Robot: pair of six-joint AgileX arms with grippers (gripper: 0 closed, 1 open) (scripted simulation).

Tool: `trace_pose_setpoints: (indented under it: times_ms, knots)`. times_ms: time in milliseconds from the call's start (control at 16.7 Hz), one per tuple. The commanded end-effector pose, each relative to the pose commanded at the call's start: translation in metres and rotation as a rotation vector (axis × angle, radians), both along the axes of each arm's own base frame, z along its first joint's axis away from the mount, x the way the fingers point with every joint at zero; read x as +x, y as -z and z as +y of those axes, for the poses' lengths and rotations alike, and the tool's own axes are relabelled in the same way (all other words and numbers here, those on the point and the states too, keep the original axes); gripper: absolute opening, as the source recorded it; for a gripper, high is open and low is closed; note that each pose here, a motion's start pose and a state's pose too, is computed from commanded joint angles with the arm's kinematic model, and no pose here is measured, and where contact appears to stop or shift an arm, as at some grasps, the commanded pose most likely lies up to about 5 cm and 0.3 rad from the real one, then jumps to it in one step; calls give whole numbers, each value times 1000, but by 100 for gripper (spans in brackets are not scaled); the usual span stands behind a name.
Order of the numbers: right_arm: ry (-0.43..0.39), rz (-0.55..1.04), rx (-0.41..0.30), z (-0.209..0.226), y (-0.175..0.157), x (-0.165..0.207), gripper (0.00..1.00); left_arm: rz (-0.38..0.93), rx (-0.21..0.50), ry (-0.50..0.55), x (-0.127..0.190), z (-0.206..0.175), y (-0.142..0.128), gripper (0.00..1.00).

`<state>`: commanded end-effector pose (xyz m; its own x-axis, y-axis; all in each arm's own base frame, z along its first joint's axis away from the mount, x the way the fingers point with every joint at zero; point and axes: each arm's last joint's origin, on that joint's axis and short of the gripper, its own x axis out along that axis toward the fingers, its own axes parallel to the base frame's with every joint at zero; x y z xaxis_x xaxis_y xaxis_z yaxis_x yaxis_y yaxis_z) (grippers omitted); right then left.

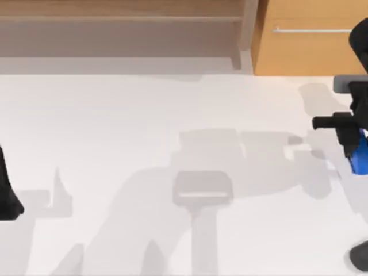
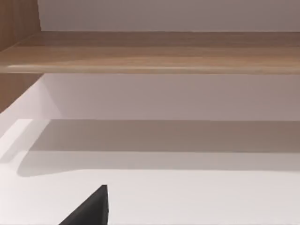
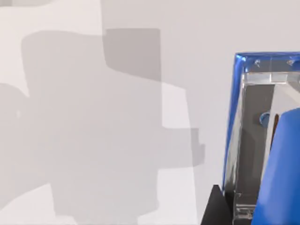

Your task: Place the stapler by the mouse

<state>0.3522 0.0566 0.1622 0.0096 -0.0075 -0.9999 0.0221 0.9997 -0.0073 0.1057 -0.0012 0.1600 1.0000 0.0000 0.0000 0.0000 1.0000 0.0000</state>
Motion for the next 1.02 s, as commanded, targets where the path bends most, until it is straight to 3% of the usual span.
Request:
trace_pose_setpoints:
  times_ms: [720,1020]
  knots:
    - [-5,-27,-1,-7,-4,3,0,0,0,0,0,0,0,100]
    - [-4,-24,-33,-9,0,2,0,0,0,0,0,0,0,100]
